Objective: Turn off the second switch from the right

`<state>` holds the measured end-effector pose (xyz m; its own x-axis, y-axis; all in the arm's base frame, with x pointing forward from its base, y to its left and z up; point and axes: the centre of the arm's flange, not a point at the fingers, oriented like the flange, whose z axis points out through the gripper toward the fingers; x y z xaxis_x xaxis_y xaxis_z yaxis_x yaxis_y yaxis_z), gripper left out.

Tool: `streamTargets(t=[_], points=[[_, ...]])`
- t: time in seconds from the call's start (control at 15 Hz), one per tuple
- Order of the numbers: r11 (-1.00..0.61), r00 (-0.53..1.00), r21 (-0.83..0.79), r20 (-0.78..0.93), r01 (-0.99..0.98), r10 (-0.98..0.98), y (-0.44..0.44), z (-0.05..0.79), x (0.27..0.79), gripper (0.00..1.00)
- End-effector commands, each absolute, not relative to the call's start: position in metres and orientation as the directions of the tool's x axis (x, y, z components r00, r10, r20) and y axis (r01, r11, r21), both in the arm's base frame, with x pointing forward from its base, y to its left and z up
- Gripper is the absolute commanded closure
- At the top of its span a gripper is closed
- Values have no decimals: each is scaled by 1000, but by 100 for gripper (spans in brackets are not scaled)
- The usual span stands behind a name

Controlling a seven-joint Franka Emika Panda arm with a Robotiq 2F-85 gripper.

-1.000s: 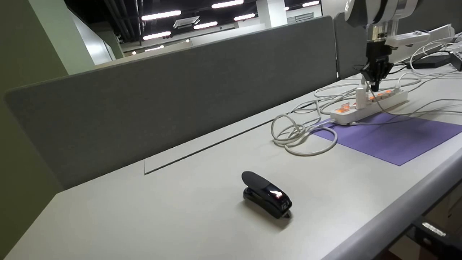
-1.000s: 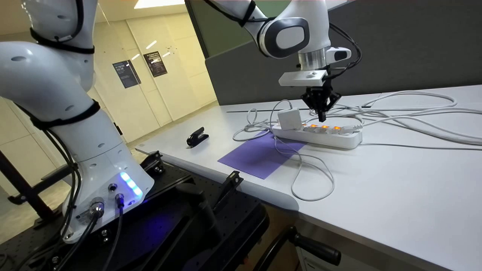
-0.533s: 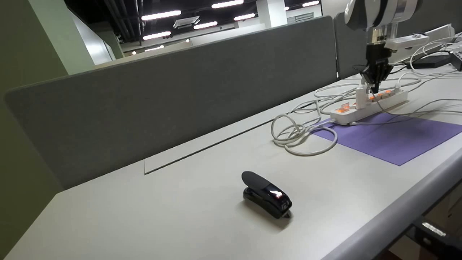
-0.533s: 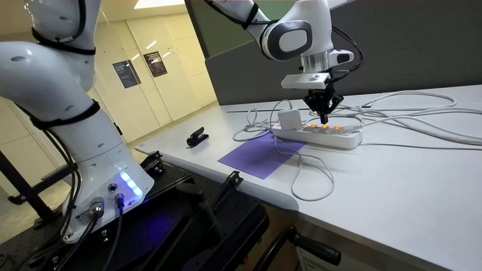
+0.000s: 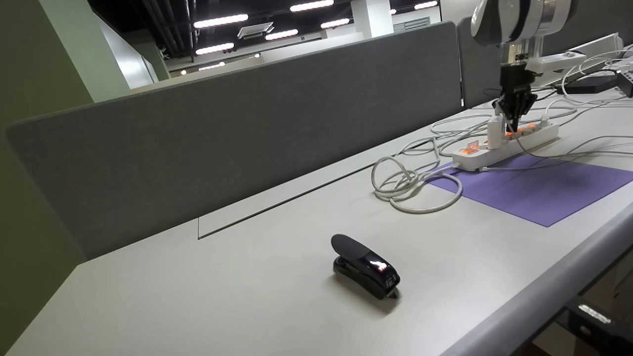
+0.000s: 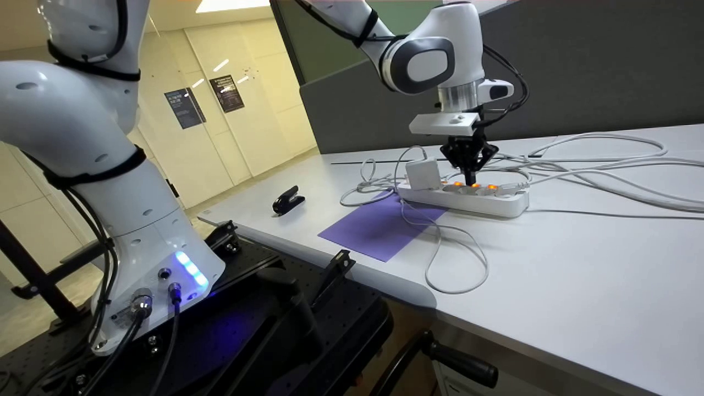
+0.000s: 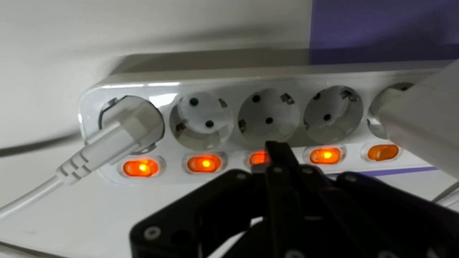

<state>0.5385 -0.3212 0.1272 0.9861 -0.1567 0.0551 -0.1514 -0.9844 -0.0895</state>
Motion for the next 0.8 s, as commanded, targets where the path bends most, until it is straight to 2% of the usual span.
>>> streamTargets(t=[0.0, 0.4, 0.73], points=[[-982, 983, -84, 55, -171, -175, -321, 123, 542, 100], [-975, 978, -76, -3, -208, -208, -323, 115, 549, 100], [-961, 958, -7, -87, -275, -273, -316, 110, 561, 100]])
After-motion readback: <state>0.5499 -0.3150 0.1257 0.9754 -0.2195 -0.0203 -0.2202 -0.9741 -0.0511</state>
